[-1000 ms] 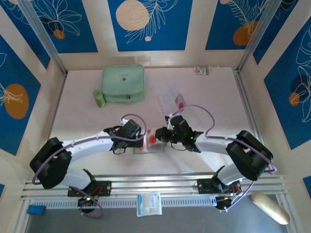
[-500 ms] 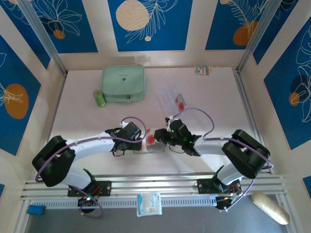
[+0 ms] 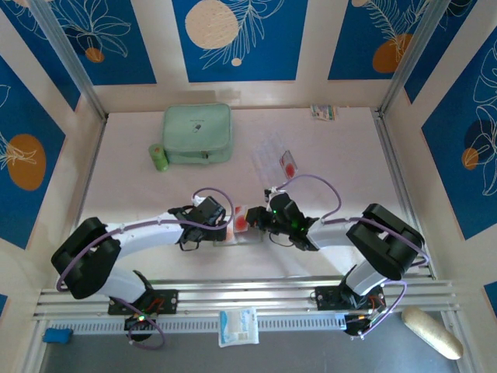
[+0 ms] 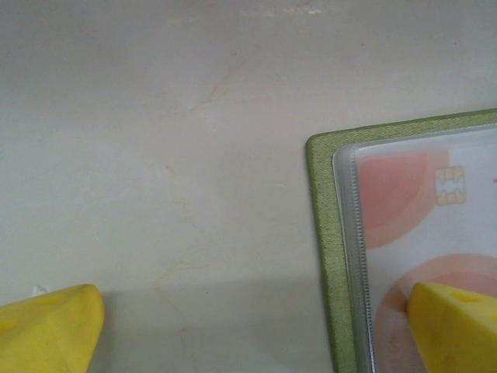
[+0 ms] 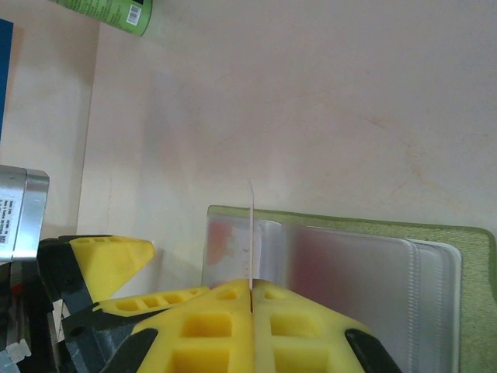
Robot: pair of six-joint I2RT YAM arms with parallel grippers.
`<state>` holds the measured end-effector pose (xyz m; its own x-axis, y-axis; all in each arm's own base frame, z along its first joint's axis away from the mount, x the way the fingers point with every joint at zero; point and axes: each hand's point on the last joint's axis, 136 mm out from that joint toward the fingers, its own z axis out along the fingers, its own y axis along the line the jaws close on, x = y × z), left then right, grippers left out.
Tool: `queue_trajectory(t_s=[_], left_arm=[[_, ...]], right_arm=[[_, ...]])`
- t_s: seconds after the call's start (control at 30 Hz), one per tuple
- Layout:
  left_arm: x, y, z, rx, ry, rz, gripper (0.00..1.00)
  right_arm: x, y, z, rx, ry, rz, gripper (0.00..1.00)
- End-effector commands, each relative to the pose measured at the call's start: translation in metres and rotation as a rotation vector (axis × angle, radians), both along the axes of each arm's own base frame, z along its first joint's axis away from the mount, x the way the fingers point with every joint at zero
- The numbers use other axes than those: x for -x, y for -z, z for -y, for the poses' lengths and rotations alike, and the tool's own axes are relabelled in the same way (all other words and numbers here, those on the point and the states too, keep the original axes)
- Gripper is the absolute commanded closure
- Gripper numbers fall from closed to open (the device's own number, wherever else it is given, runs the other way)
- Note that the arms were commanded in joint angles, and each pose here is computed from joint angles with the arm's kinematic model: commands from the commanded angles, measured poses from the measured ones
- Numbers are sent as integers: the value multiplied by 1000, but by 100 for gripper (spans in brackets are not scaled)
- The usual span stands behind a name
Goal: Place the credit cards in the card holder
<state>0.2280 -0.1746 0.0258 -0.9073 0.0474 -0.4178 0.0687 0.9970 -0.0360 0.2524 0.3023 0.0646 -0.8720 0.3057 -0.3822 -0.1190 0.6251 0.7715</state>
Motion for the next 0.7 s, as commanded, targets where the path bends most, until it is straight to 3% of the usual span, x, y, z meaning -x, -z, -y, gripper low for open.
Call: queue_trajectory(t_s=[0.0, 0.67], left_arm=[[9, 10, -11, -50, -8, -25, 0], [10, 12, -12, -49, -11, -27, 0]], right_arm=[[0, 4, -1, -10, 15, 5, 100], [6, 22, 6, 13, 36, -11, 100]])
